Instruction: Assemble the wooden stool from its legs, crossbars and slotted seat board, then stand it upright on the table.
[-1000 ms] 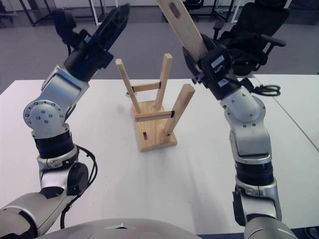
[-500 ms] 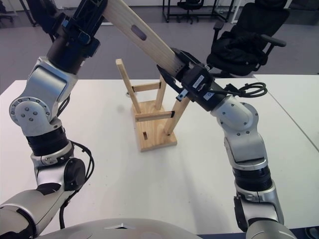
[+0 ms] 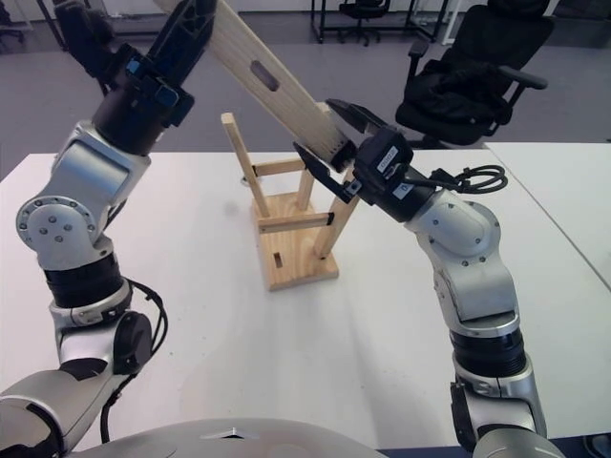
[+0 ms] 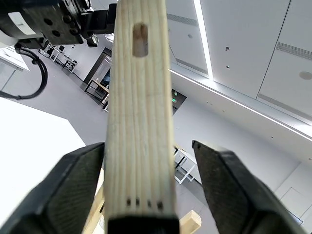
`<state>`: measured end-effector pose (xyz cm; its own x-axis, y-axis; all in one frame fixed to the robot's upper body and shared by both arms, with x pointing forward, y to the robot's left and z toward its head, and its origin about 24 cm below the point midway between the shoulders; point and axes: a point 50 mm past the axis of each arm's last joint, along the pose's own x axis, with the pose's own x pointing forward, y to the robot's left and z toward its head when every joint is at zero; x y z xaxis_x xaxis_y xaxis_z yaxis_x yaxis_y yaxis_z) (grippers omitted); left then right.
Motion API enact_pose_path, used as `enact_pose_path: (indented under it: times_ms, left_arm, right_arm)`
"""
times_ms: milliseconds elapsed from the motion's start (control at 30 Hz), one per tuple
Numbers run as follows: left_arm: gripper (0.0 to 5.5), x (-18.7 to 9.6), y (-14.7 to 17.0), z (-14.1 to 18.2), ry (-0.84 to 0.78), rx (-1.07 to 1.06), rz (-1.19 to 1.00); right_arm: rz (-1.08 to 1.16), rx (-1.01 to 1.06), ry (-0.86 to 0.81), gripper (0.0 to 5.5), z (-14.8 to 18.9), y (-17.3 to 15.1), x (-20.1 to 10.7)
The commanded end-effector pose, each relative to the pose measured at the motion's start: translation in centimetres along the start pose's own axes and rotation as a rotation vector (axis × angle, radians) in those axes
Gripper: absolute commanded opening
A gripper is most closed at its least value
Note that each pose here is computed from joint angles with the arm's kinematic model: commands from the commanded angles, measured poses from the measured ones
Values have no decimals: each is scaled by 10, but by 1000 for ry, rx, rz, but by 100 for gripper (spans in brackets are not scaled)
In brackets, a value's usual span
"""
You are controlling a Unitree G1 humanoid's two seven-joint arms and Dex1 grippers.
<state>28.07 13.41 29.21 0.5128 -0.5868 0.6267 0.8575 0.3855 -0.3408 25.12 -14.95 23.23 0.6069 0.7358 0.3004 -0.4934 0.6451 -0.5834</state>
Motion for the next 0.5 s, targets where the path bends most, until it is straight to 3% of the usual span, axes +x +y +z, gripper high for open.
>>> enact_pose_path:
  times_ms: [33,167,267,400,500]
  left_arm:
    - [103,-33,17,37,-116,115,152]
    - [103,-84,27,28,-49,143,332]
    - [103,-119,41,-2,10,107,557]
    - [103,-145,49,-60,134,43,762]
    - [103,-161,52,-85,86,-57,925]
  right_arm:
    - [-103,1,-19,409,5,-12,-3]
    - [-430,72,128,414,-22,-54,-23]
    - [-623,161,422,414,-75,-52,-49]
    - [-494,201,784,414,-150,3,-82]
    - [-330,226,925,414,-195,55,-97]
